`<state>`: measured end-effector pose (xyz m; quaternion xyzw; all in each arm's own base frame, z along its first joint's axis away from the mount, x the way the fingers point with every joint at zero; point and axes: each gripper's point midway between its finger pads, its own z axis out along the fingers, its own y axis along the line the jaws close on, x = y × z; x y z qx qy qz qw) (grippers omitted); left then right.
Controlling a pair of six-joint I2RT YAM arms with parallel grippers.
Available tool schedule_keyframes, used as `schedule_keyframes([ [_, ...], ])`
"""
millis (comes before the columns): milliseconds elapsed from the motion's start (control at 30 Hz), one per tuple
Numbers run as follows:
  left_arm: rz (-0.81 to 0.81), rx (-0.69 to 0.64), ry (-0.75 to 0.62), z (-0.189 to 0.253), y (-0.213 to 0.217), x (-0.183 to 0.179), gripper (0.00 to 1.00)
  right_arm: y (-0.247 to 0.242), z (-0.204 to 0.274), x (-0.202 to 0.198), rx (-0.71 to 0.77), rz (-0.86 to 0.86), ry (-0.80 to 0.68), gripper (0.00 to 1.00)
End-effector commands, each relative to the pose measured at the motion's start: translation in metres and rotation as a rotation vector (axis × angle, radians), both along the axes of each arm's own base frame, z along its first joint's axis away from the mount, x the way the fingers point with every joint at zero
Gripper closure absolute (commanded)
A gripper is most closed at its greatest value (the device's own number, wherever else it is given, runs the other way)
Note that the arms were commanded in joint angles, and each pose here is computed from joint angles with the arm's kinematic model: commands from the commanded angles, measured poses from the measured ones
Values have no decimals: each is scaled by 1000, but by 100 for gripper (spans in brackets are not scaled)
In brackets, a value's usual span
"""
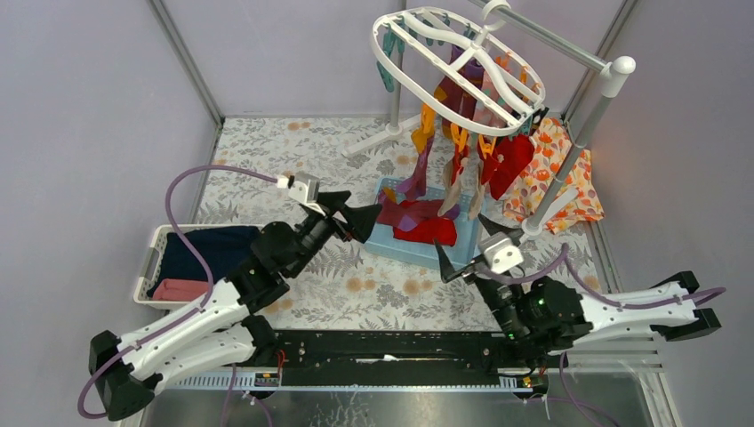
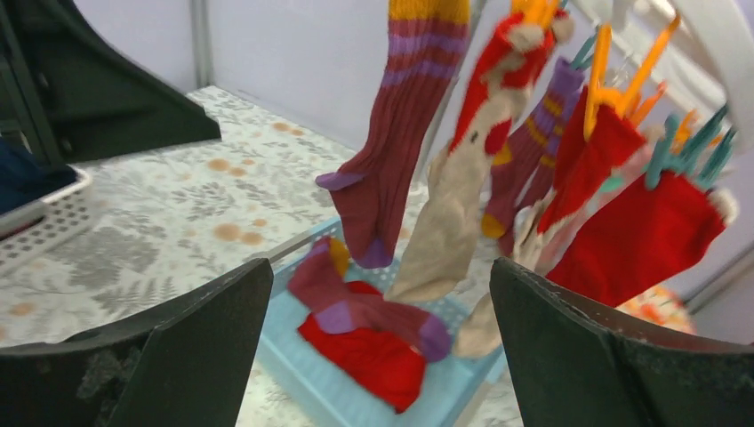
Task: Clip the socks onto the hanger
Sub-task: Clamp the sock onto the hanger, then adjust the clothesline at the center of the board.
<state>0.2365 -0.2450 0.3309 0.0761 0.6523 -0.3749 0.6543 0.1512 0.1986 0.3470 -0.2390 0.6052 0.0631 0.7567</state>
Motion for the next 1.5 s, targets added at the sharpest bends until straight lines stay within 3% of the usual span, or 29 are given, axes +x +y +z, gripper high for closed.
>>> schedule_keyframes([
  [0,28,-60,43,-25,7,5,1,6,-40,-10,22,88,133,0],
  [200,-2,-49,150,-56,5,9,1,13,-69,-7,-200,-24,153,0],
  [400,-92,-12,222,-96,2,-5,1,11,-85,-19,-24,103,285,0],
  [567,-139,-53,189,-112,4,-18,3,-23,-102,-15,90,61,366,0],
  [933,-168,-37,111,-102,2,-20,9,-31,-99,-11,-36,-70,380,0],
  [1133,-117,14,108,-98,8,-3,9,-66,-92,-4,200,-82,403,1],
  [1267,-90,-9,75,-78,15,23,9,-104,-77,6,402,-137,398,15],
  [1467,-103,-52,26,-56,19,84,8,-132,-59,17,492,-268,320,16],
])
